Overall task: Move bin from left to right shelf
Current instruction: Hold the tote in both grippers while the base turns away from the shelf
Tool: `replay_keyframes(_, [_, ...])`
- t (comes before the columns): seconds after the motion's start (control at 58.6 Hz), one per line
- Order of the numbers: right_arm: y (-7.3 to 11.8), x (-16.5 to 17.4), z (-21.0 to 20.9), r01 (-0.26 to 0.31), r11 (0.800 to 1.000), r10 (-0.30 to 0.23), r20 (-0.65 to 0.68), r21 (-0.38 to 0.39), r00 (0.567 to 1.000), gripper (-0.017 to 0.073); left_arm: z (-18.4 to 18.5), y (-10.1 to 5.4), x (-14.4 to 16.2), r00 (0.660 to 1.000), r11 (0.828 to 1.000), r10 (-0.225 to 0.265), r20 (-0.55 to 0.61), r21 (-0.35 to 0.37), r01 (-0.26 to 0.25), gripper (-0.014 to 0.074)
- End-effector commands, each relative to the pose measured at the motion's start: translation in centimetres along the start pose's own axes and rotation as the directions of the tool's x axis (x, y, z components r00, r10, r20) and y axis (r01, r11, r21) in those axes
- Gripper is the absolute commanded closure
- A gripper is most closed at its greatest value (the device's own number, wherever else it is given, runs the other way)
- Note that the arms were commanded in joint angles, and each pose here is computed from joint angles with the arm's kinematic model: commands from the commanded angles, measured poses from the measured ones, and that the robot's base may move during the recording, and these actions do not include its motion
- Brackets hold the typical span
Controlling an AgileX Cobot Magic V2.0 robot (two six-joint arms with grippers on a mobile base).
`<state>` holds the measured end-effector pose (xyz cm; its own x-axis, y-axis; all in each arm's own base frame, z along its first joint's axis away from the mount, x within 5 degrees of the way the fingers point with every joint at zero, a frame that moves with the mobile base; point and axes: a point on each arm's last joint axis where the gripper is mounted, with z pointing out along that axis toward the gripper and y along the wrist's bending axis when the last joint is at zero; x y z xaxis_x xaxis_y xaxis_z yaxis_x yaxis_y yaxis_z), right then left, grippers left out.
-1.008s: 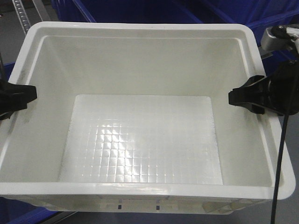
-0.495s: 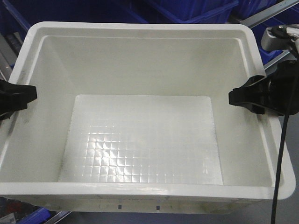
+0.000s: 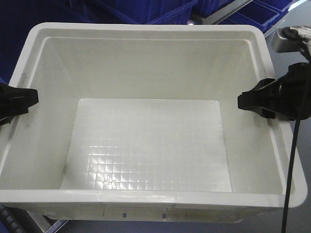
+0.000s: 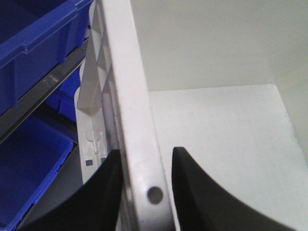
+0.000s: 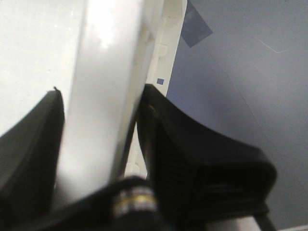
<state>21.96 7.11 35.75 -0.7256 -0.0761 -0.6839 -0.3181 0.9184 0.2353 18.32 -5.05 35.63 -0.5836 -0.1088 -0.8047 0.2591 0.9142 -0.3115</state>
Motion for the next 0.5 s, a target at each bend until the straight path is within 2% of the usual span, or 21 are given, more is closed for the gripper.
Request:
replay_keyframes(0.0, [1.06, -1.71, -1.9, 0.009, 0.998, 0.0, 0.156, -0.055, 0.988, 0.0564, -1.56, -1.07, -1.99, 0.987, 0.999, -0.015, 0.162, 0.049, 0.007, 0.0594])
replay_keyframes(0.478, [1.06, -1.71, -1.9, 0.009, 0.998, 0.0, 0.156, -0.055, 0.988, 0.0564, -1.56, -1.07, -1.99, 0.987, 0.999, -0.015, 0.162, 0.049, 0.007, 0.0594])
